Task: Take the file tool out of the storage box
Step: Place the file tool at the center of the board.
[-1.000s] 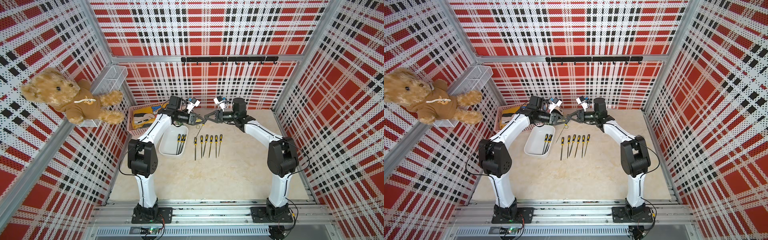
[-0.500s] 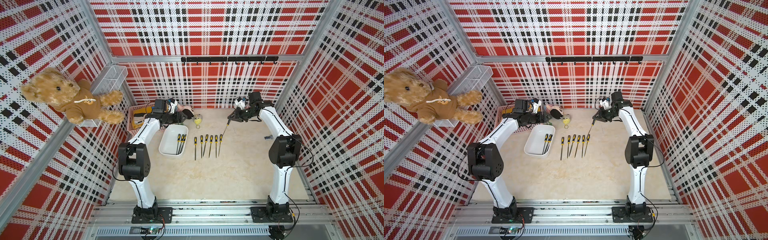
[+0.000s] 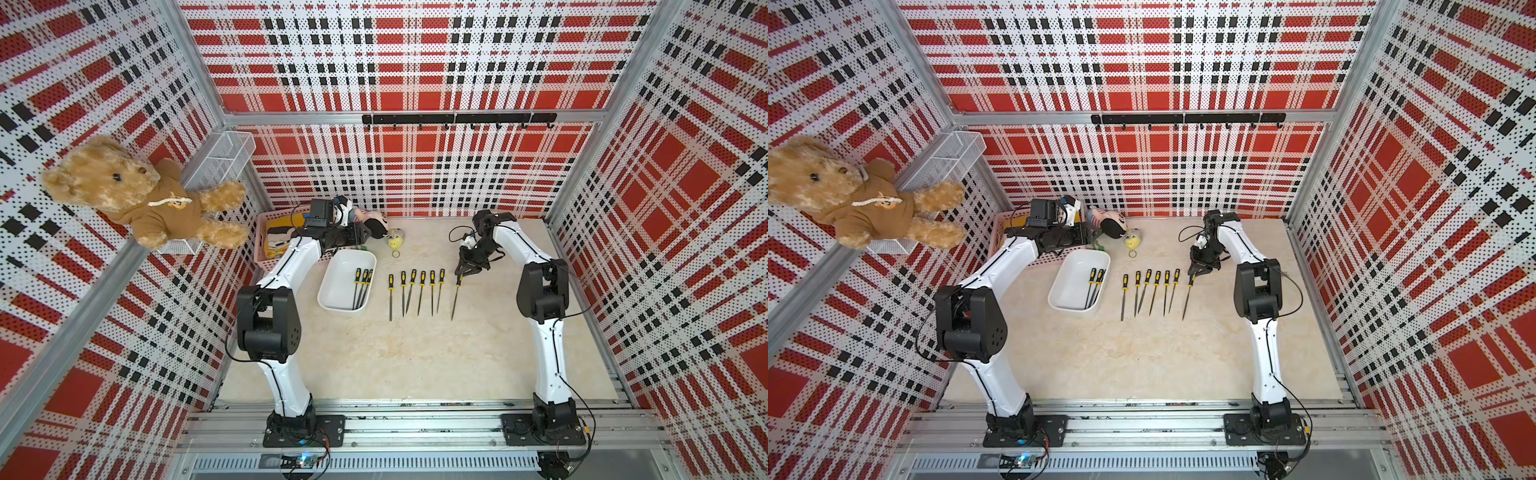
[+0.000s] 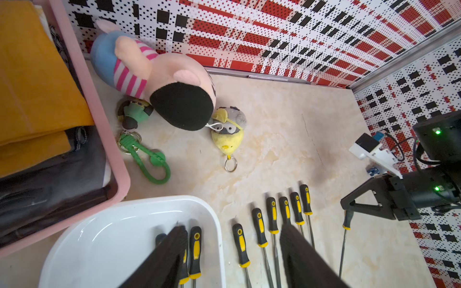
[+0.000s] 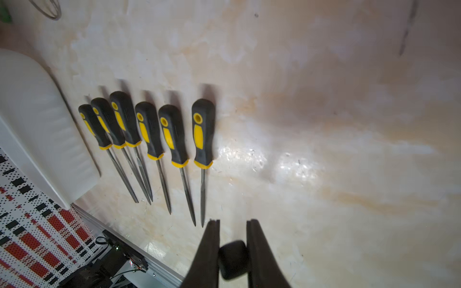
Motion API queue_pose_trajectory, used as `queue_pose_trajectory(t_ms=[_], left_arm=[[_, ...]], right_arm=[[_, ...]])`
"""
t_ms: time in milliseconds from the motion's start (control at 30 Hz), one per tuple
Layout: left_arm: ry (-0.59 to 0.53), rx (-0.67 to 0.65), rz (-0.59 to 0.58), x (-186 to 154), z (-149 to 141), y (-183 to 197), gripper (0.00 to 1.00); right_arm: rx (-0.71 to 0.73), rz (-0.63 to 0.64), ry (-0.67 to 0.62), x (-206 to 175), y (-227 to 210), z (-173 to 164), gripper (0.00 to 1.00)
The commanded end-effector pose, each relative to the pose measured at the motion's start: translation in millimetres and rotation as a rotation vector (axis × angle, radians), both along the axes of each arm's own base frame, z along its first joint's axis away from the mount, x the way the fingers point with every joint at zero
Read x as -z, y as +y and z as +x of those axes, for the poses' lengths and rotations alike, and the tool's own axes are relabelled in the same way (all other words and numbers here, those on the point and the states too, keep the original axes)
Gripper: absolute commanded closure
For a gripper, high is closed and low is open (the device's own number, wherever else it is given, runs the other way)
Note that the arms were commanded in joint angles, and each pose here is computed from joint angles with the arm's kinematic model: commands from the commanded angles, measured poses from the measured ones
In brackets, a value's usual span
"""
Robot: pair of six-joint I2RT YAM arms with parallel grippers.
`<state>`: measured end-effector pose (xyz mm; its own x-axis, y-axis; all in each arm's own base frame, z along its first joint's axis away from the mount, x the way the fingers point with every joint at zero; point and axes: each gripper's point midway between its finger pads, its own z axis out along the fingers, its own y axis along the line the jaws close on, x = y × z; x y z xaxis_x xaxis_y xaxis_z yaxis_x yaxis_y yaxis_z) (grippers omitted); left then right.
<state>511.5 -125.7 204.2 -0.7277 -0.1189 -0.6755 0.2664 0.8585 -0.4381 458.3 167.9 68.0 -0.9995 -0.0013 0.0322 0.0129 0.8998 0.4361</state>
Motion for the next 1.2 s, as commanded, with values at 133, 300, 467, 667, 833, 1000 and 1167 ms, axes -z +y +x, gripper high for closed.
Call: queue_pose_trajectory(t_ms=[133, 300, 467, 667, 833, 1000, 1167], left_arm=[[0.012, -0.005, 0.016, 8, -5, 2, 0.35], [0.030, 0.002, 0.037, 15, -8, 3, 0.35], [0.055, -0.006, 0.051, 22, -10, 5, 0.35], [0.097, 0.035, 0.027, 30, -18, -2, 0.35], [0.140, 0.021, 0.076, 44, -22, 4, 0.35], [0.187, -0.036, 0.158, 61, -24, 18, 0.35], [0.256, -0.111, 0.236, 88, -27, 29, 0.41]], right_arm=[[0.048, -0.013, 0.006, 31, 7, 18, 1.00], [0.055, -0.026, 0.013, 47, 6, 22, 0.94], [0.085, -0.041, -0.018, 52, 4, 31, 0.81], [0.115, -0.046, -0.066, 47, 3, 43, 0.61], [0.124, -0.055, -0.087, 43, 1, 46, 0.56], [0.153, -0.059, -0.138, 24, -5, 52, 0.54], [0.217, -0.052, -0.257, -12, -20, 64, 0.52]])
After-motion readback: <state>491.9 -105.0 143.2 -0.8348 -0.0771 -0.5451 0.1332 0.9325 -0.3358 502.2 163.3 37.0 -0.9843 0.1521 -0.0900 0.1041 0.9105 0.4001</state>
